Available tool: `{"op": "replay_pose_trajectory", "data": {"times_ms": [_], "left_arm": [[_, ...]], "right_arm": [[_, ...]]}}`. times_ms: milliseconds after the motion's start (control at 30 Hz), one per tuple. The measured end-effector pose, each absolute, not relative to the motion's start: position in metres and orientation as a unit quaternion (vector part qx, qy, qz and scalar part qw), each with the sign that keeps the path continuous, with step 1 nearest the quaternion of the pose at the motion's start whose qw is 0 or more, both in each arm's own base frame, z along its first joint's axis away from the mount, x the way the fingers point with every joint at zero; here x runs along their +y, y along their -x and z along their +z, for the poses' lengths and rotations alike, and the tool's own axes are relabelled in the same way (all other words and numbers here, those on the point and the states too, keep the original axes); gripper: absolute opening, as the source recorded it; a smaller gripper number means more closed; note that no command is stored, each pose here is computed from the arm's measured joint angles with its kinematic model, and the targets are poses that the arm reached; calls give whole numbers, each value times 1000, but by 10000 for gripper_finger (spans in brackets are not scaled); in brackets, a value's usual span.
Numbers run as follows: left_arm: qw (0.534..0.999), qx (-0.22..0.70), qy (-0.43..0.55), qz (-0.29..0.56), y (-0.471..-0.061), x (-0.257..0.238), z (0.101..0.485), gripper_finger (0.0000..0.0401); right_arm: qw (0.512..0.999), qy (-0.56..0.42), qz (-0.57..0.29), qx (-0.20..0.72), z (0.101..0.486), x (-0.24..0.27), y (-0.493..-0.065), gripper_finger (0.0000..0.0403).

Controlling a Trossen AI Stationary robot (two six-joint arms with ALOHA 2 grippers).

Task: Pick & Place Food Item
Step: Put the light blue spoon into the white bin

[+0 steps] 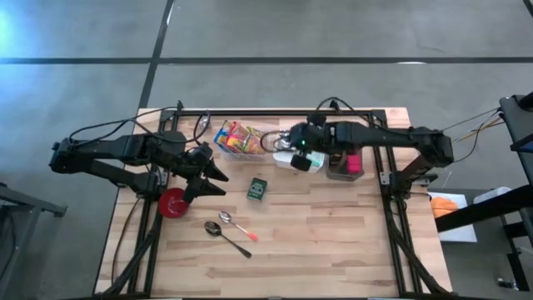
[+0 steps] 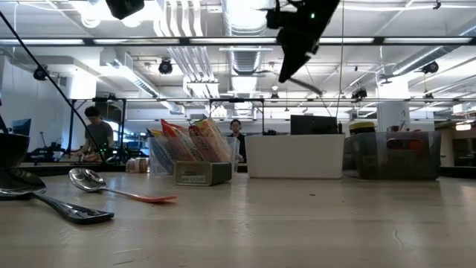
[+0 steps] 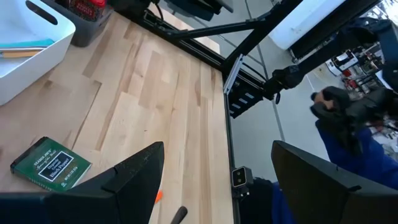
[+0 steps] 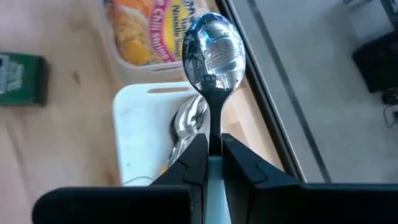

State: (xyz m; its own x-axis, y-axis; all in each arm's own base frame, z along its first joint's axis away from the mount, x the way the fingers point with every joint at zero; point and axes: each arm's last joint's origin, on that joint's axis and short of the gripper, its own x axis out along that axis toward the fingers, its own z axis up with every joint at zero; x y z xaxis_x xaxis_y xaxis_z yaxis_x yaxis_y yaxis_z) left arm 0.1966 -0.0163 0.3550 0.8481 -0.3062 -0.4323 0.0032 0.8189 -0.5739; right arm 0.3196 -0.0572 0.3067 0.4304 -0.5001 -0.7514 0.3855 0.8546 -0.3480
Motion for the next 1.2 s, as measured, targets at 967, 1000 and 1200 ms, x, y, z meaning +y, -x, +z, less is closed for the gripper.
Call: {"op": "replay_pose_trajectory", "data": {"times_ms": [967, 1000, 1200], "left_arm": [[917, 262, 289, -84, -197, -16, 355, 299], [917, 262, 289, -84, -197, -16, 355, 299], [917, 262, 289, -84, -197, -16, 355, 299]], "right_arm": [[853, -49, -216, 473, 203, -118, -293, 20], [850, -60, -217, 476, 199, -117, -291, 20], [847, -94, -234, 469, 198, -116, -290, 20]]}}
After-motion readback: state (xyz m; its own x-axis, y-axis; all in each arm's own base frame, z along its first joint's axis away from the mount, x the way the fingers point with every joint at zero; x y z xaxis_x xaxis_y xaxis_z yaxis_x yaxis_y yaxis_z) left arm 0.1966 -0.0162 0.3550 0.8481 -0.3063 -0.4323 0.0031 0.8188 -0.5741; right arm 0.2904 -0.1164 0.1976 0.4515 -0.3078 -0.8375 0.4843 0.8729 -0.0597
